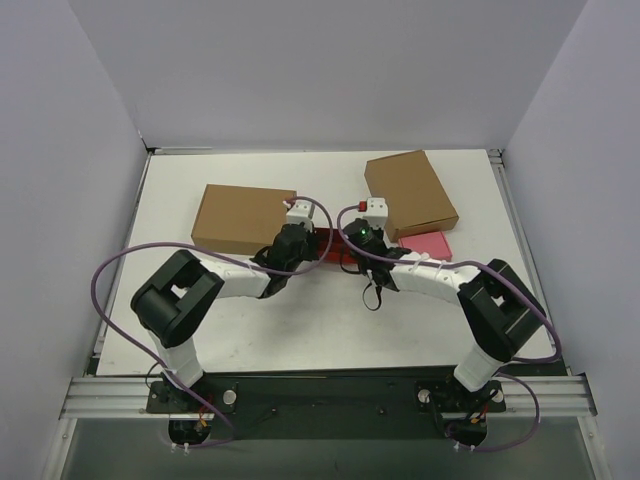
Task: Fold the paper box
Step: Close the paper box at the center of the board.
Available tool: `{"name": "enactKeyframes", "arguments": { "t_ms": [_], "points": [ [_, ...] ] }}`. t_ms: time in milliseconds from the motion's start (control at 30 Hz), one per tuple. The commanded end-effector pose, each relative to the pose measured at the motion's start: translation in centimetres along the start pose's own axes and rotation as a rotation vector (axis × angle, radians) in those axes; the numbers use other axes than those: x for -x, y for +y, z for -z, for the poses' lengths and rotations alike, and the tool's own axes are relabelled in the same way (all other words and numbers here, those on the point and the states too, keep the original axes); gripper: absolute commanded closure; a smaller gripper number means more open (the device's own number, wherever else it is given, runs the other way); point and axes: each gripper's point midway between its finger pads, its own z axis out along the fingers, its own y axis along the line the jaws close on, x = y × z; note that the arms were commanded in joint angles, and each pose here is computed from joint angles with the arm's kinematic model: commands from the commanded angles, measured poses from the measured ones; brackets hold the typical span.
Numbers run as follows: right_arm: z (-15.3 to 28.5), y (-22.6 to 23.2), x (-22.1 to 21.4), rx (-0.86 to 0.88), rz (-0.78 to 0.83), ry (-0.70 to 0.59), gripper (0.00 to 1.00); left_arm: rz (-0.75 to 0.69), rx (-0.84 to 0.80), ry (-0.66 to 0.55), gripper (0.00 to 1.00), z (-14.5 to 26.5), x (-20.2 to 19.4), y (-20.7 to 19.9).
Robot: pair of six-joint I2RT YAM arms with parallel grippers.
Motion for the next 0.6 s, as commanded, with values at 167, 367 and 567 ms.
{"name": "enactKeyframes", "arguments": {
  "t_ms": [167, 367, 567],
  "points": [
    [2.0, 3.1, -3.0, 0.107, 0.006, 0.094, 0.93, -0.005, -0.115, 0.169, 1.0, 3.1, -5.9, -1.7],
    [4.2, 3.4, -1.5, 0.117, 0.046, 0.089, 0.7, -0.085, -0.048, 0.124, 1.0, 4.3, -5.6, 0.1],
    [7.6, 3.0, -1.5, 0.172, 0.065, 0.151, 0.49, -0.125, -0.009, 0.106, 1.0, 4.7, -5.8, 1.0]
  ]
}}
